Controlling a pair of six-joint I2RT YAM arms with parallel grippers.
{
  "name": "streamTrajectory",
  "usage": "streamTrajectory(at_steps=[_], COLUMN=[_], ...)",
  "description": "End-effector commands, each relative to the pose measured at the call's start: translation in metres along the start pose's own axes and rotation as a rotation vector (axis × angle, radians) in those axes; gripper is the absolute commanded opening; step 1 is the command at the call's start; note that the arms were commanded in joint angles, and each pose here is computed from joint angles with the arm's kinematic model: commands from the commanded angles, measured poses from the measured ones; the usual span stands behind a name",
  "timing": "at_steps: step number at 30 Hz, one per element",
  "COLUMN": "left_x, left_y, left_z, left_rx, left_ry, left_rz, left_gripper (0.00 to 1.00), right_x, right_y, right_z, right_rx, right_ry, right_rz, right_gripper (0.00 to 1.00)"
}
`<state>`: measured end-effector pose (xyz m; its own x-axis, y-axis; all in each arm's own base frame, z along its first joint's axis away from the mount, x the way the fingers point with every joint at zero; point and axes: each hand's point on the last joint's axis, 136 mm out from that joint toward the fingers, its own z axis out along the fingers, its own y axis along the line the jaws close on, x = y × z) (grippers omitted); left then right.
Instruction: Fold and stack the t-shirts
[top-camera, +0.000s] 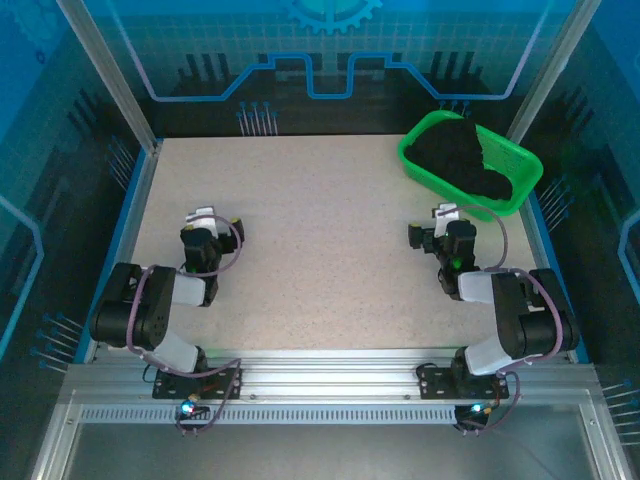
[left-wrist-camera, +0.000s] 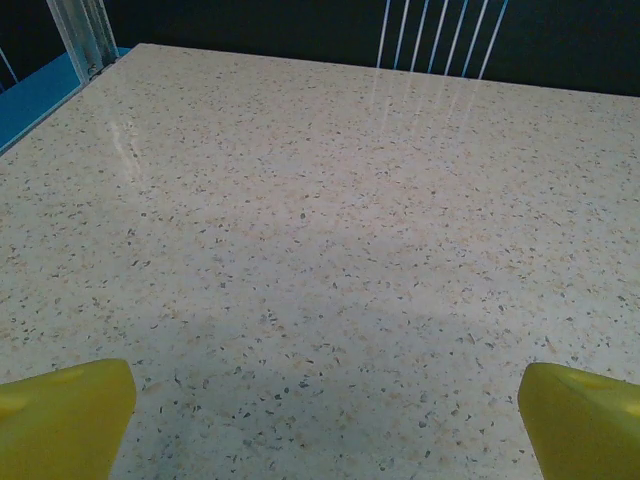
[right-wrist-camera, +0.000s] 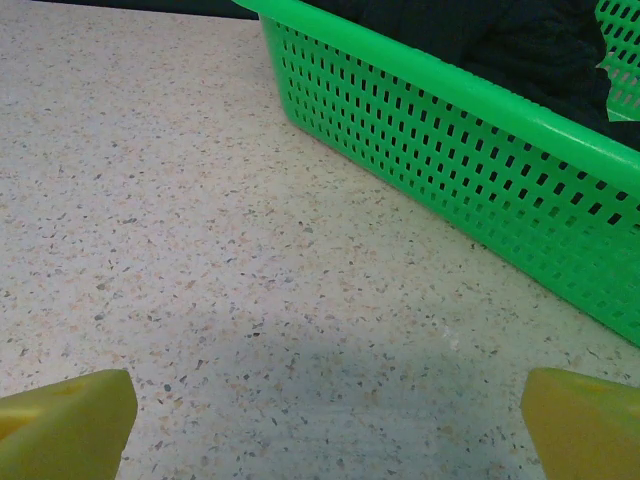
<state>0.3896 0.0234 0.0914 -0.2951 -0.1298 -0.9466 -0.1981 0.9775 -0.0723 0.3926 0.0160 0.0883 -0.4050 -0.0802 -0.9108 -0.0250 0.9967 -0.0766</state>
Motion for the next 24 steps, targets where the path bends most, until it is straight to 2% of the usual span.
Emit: streamTrajectory(at_steps=[1,24], left_x=[-0.0061,-0.0073], left_y=[-0.0035,-0.0020], left_z=[0.0011,-0.0011], left_rx=[0.013,0.008], left_ry=[-0.013,-0.027], left_rz=[0.010,0.006], left_gripper=[0.99,0.99], right_x=[-0.0082,-0.0150], right_y=[0.0017,-0.0019], right_z=[0.0008,-0.0035], right_rx=[0.002,0.028], right_ry=[-0.030,-0.032], right_rz=[0.001,0.004], right_gripper=[1.00,1.00])
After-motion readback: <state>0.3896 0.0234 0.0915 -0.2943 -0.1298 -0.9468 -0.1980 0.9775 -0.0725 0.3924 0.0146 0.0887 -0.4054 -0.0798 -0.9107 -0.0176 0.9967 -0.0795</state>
